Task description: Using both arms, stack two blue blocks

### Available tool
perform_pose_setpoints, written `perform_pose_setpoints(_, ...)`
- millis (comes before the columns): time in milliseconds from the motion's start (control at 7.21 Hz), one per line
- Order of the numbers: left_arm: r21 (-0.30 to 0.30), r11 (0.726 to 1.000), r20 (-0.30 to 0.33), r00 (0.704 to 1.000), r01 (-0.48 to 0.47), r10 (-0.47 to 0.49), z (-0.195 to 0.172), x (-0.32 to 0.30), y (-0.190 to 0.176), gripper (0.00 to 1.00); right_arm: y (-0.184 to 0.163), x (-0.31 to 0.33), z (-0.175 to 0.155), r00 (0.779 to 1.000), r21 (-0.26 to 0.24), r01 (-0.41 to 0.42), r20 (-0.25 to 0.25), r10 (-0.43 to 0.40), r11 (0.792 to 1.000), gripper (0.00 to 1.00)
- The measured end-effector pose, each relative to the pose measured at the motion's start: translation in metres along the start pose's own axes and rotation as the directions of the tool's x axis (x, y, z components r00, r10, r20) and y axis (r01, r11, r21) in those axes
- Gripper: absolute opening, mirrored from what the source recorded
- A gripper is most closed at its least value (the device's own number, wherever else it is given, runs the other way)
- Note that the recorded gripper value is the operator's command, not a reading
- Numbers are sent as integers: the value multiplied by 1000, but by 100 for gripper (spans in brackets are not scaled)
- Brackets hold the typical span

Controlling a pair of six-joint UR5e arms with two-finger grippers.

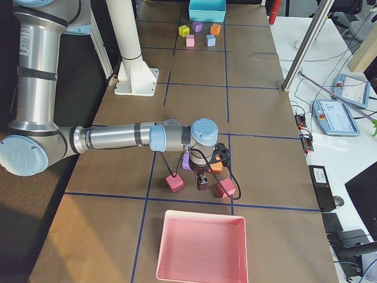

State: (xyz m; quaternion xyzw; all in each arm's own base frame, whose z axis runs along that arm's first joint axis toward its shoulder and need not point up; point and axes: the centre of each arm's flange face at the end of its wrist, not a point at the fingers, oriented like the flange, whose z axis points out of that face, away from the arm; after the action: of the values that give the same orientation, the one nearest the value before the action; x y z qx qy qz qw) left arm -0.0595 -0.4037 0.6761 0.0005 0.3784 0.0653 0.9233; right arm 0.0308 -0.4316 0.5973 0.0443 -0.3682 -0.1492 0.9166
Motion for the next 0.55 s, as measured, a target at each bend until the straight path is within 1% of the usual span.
perform_pose_setpoints(277,8,1000,2,1000,-8,8,-5,4,-1,100,-5,-8,-5,1000,10,-12,-1,12,1000,100)
perform_pose_setpoints(416,10,1000,2,1000,-10,9,-7,6,-1,100,-18,-23,-7,999,21,-47,0,47,999,100)
perform_pose_setpoints(554,10,1000,2,1000,-9,9,-7,7,0,100,-38,-53,-2,996,44,-88,7,88,995,100)
